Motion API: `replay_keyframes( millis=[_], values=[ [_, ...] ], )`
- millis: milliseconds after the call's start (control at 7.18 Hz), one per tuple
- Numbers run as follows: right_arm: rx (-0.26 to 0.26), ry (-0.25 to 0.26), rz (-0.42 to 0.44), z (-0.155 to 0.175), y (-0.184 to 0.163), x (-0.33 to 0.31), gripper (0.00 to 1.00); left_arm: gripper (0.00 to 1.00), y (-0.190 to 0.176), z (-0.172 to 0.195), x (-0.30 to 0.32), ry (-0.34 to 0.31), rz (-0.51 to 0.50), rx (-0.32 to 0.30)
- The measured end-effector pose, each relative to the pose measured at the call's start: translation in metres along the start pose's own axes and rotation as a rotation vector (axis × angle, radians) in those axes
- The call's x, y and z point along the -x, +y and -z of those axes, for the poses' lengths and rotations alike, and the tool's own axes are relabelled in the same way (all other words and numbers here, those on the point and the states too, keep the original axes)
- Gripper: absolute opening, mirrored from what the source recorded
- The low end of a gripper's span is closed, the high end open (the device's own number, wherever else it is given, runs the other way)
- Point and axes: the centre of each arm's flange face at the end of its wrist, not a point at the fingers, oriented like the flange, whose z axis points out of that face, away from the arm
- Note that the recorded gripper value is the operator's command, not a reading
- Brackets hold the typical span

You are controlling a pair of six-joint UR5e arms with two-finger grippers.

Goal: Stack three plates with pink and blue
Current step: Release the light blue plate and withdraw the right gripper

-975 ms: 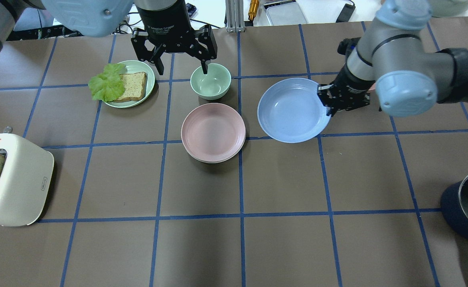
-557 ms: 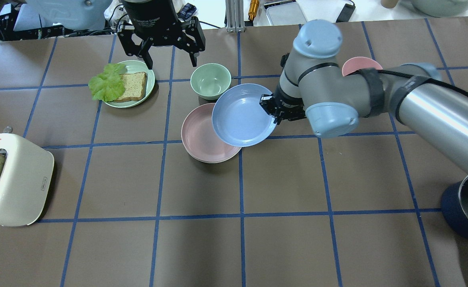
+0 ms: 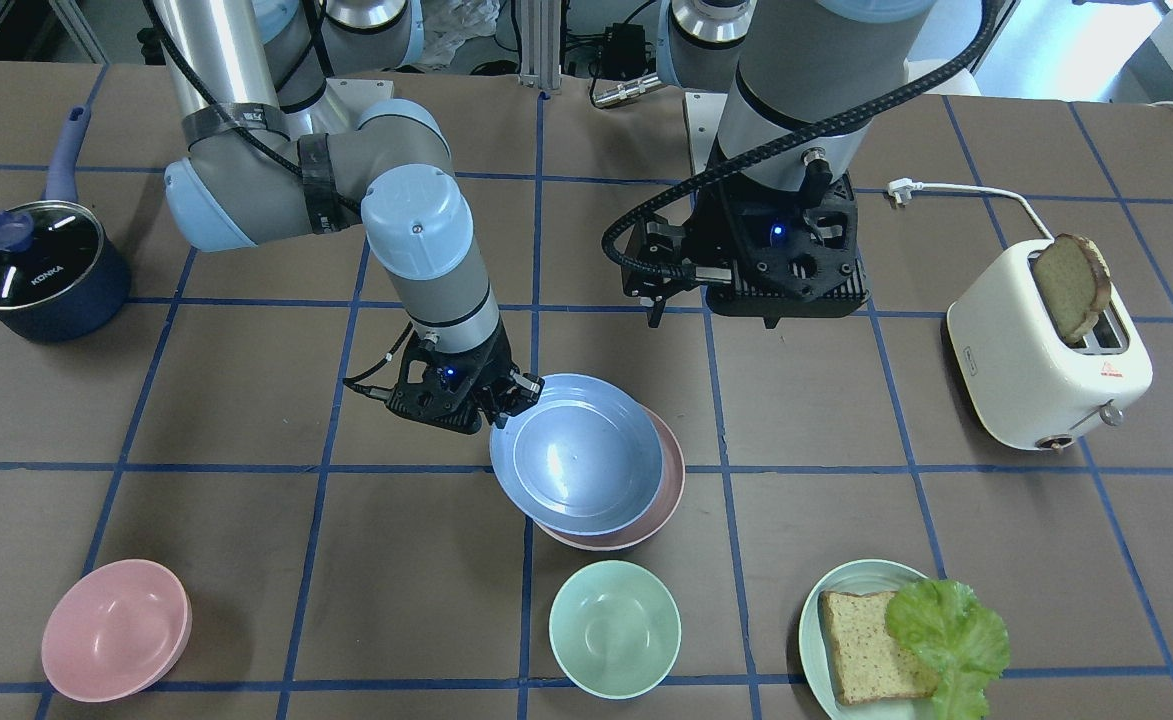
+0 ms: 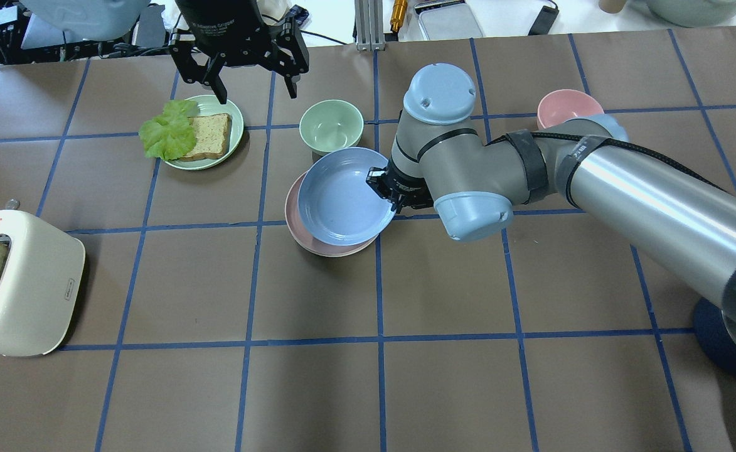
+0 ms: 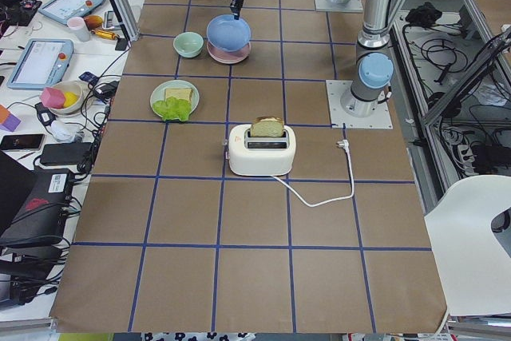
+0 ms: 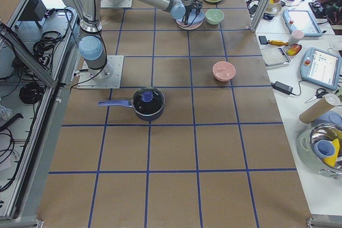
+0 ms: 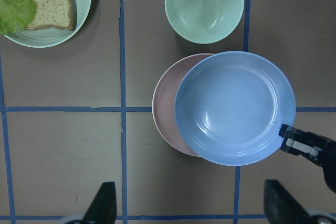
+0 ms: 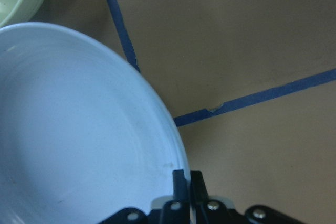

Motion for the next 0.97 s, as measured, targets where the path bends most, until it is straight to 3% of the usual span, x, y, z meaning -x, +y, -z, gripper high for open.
replay_keyframes(
  millis=[139, 278, 418, 696, 975],
  values=[
    [0.004, -0.003, -0.007, -0.002, 0.002, 0.002, 0.21, 1.0, 0.0, 0.001, 0.001, -0.001, 0.001, -0.002],
    [0.011, -0.012, -0.011, -0.003, 0.002, 0.003, 0.9, 1.0, 0.001, 0.002, 0.001, -0.002, 0.002, -0.004],
    [0.02, -0.022, -0.012, -0.004, 0.001, 0.003, 1.0, 1.0, 0.001, 0.003, 0.002, -0.001, 0.004, -0.006],
    [0.009, -0.029, 0.012, 0.0, -0.012, 0.0, 1.0, 1.0, 0.0, 0.004, 0.002, -0.001, 0.005, -0.008],
    [-0.014, -0.014, 0.076, 0.036, -0.067, -0.022, 1.0, 1.0, 0.0, 0.004, 0.002, -0.003, 0.005, -0.009]
  ],
)
